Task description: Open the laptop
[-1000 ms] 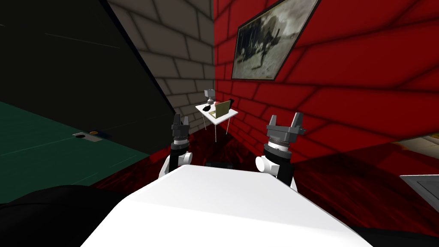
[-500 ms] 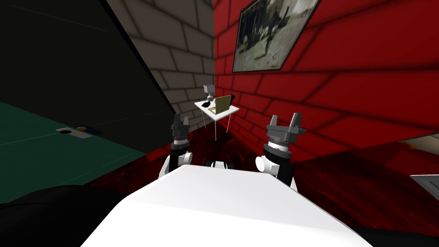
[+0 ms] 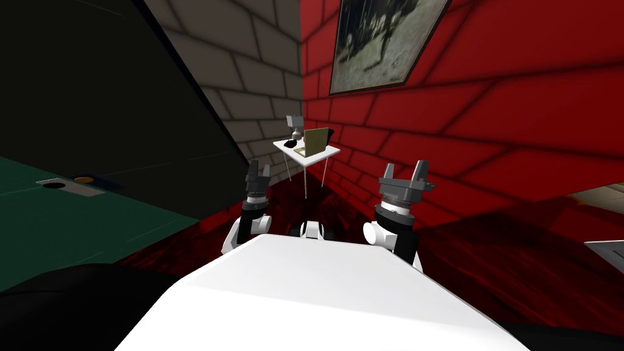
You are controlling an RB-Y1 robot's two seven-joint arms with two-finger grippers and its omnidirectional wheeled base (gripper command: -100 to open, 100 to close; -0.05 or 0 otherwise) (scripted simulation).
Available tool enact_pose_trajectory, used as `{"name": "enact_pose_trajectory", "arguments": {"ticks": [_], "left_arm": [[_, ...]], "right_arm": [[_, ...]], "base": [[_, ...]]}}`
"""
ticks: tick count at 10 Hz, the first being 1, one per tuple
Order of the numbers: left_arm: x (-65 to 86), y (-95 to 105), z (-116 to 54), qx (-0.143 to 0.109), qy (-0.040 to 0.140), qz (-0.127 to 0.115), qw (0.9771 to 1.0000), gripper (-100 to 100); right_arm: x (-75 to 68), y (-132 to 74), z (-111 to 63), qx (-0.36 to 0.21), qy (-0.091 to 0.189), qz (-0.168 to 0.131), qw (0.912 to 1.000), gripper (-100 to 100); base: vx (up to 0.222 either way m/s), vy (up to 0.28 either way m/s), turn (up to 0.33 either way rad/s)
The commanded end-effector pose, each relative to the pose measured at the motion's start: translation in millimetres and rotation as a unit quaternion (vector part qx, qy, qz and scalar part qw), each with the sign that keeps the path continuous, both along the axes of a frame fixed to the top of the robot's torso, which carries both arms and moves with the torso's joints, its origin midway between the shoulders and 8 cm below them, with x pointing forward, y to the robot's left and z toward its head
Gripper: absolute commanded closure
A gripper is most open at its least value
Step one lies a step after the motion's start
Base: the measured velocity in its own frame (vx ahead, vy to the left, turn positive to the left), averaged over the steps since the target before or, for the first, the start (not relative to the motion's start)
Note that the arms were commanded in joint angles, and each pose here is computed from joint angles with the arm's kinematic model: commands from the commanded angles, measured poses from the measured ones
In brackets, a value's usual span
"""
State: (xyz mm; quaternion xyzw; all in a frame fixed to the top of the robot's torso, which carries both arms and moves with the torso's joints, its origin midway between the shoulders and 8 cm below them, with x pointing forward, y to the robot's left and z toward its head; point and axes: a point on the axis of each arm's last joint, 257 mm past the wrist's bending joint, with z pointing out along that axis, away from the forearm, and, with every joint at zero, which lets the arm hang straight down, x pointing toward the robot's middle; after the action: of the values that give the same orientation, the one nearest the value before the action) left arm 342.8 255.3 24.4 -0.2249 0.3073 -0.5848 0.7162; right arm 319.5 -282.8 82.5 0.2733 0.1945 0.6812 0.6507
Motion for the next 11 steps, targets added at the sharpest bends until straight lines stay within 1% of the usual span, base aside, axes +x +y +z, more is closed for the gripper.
{"name": "enact_pose_trajectory", "arguments": {"ticks": [1,2,3,4,5,6,7,8,9,10,11], "left_arm": [[11.9,-4.0,0.4,0.026,0.022,-0.009,0.9994,-100],[16.0,-5.7,3.3,0.036,0.026,-0.012,0.999,-100],[18.5,-4.7,0.7,0.035,0.033,-0.011,0.9988,-100],[23.2,-6.0,3.8,0.044,0.038,-0.013,0.9982,-100],[25.0,-5.2,1.8,0.044,0.043,-0.011,0.998,-100],[30.2,-6.0,4.8,0.053,0.05,-0.012,0.9973,-100],[31.8,-5.3,3.1,0.052,0.055,-0.011,0.9971,-100],[37.6,-5.7,6.0,0.061,0.062,-0.011,0.9961,-100],[38.8,-5.0,4.6,0.061,0.066,-0.01,0.9959,-100],[43.6,-5.7,9.0,0.07,0.071,-0.009,0.995,-100],[45.8,-4.4,6.4,0.069,0.078,-0.007,0.9945,-100]], "right_arm": [[0.0,0,0.0,0.0,0.0,0.0,1.0,0],[0.0,0,0.0,0.0,0.0,0.0,1.0,0],[0.0,0,0.0,0.0,0.0,0.0,1.0,0],[0.0,0,0.0,0.0,0.0,0.0,1.0,0],[0.0,0,0.0,0.0,0.0,0.0,1.0,0],[0.0,0,0.0,0.0,0.0,0.0,1.0,0],[0.0,0,0.0,0.0,0.0,0.0,1.0,0],[0.0,0,0.0,0.0,0.0,0.0,1.0,0],[0.0,0,0.0,0.0,0.0,0.0,1.0,0],[0.0,0,0.0,0.0,0.0,0.0,1.0,0],[0.0,0,0.0,0.0,0.0,0.0,1.0,0]], "base": [[0.097,0.046,-0.13],[0.107,0.062,-0.148],[0.079,0.044,-0.044],[0.065,0.037,-0.089],[0.046,0.024,-0.057],[0.06,0.018,-0.107],[0.063,0.019,-0.066],[0.088,0.032,-0.121],[0.07,0.037,-0.059],[0.084,0.028,-0.109],[0.073,0.04,-0.065]]}}
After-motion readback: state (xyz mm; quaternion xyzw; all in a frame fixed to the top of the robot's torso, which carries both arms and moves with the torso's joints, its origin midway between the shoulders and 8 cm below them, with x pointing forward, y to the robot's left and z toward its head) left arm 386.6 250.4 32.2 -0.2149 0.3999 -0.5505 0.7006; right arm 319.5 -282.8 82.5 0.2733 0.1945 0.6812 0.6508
